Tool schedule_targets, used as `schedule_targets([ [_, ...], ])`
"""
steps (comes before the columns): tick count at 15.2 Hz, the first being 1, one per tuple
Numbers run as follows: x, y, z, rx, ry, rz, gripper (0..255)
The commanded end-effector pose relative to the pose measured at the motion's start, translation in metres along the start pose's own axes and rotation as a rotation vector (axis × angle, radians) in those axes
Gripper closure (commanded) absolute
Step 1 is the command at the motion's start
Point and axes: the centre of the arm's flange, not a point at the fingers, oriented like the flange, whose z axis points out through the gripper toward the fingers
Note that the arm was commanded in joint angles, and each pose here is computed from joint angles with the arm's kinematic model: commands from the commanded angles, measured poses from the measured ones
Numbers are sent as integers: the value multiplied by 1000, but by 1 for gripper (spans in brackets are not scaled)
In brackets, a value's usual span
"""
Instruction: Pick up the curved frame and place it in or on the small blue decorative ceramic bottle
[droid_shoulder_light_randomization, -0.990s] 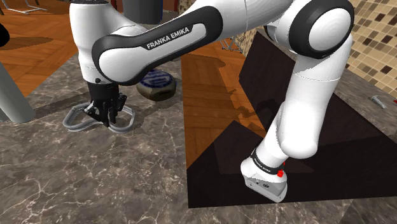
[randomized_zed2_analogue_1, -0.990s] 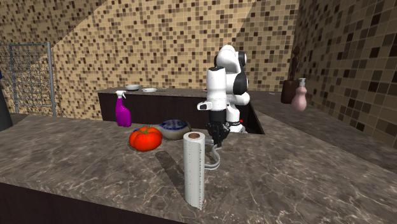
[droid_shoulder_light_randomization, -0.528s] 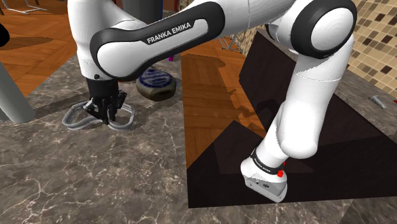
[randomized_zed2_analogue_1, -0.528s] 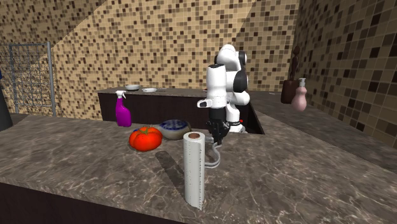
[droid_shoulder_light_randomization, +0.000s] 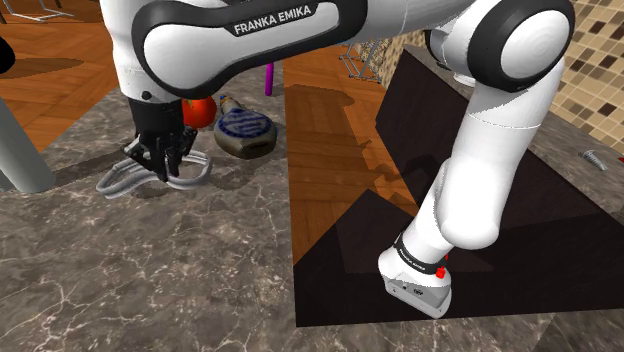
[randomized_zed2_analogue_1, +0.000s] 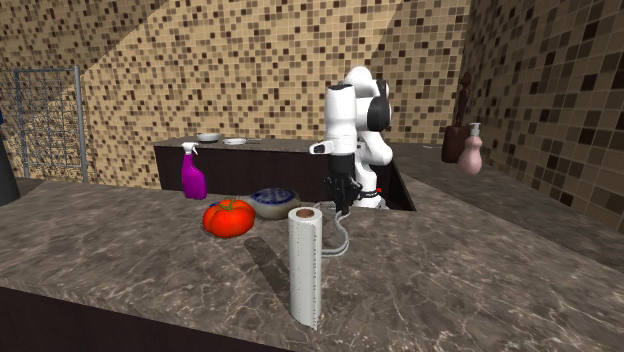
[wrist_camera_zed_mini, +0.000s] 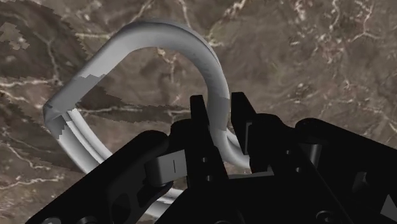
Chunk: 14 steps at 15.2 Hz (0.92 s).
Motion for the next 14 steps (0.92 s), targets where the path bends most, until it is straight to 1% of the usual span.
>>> schedule_targets([
  [1, 0, -2, -11, 0, 0, 0, 255],
  [14, 0, -8, -80, 0, 0, 0, 255],
])
